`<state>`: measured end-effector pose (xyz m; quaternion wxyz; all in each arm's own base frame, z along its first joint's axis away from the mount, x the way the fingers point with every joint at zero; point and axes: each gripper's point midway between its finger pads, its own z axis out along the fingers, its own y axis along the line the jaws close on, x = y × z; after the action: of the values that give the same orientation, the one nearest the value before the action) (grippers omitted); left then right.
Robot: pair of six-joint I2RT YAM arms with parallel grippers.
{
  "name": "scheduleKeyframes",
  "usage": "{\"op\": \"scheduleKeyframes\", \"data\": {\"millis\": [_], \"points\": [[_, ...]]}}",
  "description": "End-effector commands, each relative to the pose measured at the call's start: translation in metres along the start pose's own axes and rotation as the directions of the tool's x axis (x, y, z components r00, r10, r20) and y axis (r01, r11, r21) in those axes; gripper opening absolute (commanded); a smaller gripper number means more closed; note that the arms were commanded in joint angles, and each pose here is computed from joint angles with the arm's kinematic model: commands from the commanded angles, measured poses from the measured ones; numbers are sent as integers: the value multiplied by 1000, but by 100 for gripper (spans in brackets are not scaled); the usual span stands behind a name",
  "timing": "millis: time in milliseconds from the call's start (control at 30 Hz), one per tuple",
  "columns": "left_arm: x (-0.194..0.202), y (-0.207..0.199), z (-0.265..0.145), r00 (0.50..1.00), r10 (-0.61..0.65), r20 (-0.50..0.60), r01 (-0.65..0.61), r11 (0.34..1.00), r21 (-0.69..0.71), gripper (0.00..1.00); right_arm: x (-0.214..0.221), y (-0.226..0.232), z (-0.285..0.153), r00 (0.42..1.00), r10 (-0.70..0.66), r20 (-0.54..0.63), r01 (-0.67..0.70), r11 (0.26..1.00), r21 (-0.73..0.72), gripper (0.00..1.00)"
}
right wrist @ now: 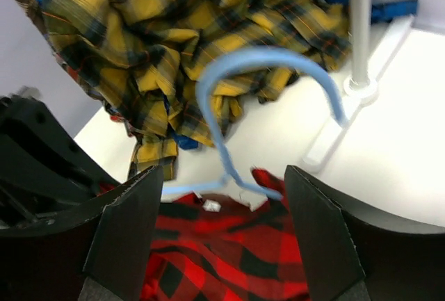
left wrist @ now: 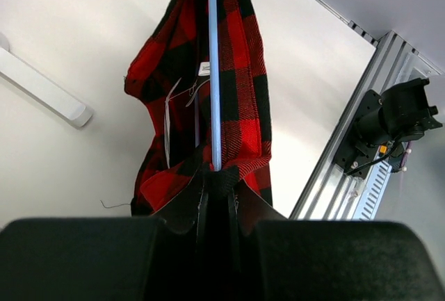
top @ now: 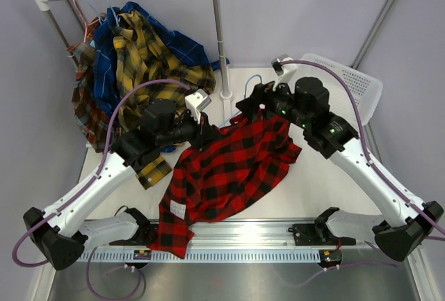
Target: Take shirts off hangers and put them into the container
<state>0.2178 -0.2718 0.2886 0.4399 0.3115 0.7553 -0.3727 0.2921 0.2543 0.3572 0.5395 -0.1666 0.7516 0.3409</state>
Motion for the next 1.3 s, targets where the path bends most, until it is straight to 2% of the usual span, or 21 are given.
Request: {"op": "scheduleKeyframes", "data": {"millis": [0,300,333,500,600,633,667,733,767,833,900,933,1000,1067,1267], "points": [[-26,-6,-5,993,46,107,-47,999,9,0,-45,17,8,988,-81,129,82,997,-2,77],[-28,-8,-9,992,53,118,-55,998,12,0,-30,18,38,993,-81,84,80,997,11,56],[-28,-7,-9,991,57,121,-58,998,4,0,-27,16,39,994,-81,77,79,997,22,51],[-31,-6,-13,989,63,135,-62,998,-10,0,-12,16,41,995,-82,48,81,996,21,42],[-30,-6,-13,990,56,129,-55,998,-10,0,-7,14,40,996,-81,39,80,996,31,32],[-30,-6,-13,990,53,129,-52,999,-10,0,-5,12,40,996,-81,34,79,996,41,29],[-30,-6,-12,990,52,127,-52,999,-7,0,-5,10,39,996,-82,36,80,996,49,20],[-30,-7,-12,991,48,127,-48,999,-3,0,-6,9,37,995,-88,36,86,995,57,10],[-30,-7,-12,991,46,127,-46,999,-5,0,-6,9,37,995,-91,33,89,994,58,0],[-31,-7,-13,991,47,129,-46,999,-9,0,-11,2,33,994,-101,47,96,990,100,0],[-31,-5,-13,990,47,130,-45,999,-15,17,-14,-3,29,991,-119,57,111,985,132,0],[-31,-5,-13,990,47,132,-45,999,-16,41,-18,-10,25,990,-125,71,112,979,171,0],[-30,-5,-14,991,47,128,-45,999,-20,67,-23,-21,19,985,-148,88,123,963,239,0],[-31,-4,-15,991,53,125,-50,998,-29,86,-30,-29,10,980,-169,106,133,949,287,0],[-32,9,-26,987,104,121,-90,989,-118,89,-44,-53,-11,965,-240,105,173,885,433,0]]}}
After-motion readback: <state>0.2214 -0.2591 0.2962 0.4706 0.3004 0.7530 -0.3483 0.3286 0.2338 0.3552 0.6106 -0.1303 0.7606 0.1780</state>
